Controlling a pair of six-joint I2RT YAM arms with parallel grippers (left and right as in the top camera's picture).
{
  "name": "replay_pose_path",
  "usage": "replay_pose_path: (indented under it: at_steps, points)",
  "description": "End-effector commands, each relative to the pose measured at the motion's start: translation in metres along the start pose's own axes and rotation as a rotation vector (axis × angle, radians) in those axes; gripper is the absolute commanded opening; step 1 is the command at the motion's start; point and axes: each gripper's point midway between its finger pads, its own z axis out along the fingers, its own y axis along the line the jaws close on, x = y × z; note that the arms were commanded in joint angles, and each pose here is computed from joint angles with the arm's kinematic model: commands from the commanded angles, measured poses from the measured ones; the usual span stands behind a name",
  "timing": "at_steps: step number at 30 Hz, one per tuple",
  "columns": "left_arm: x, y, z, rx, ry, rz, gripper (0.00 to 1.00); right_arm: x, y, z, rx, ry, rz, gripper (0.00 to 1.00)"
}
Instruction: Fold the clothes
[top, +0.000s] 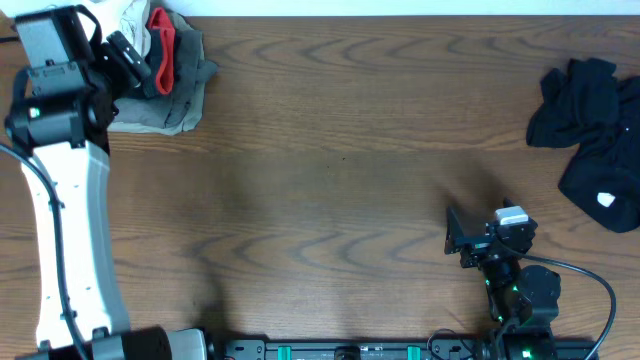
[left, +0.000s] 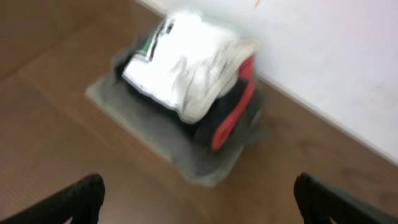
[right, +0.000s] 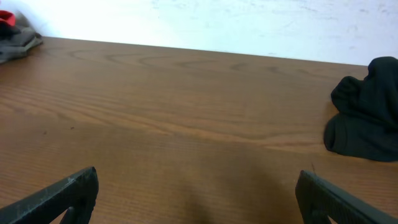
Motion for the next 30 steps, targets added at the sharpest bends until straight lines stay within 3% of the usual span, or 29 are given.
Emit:
replay_pose_path:
  at_steps: [1,5,15,30]
  points:
    - [-0.003,-0.012,-0.026,0.067,-0.101,0.038,0.98,0.002,-0.002,0.0,0.011,0.006,0.001,0.99]
    - [0.01,-0.016,-0.042,0.133,-0.231,0.126,0.98,0.002,-0.002,0.0,0.011,0.006,0.001,0.99]
    - [0.102,-0.007,-0.077,0.358,-0.367,0.299,0.98,0.002,-0.002,0.0,0.011,0.006,0.001,0.99]
    - [0.194,0.022,-0.067,0.443,-0.507,0.298,0.98,0.002,-0.002,0.0,0.011,0.006,0.001,0.99]
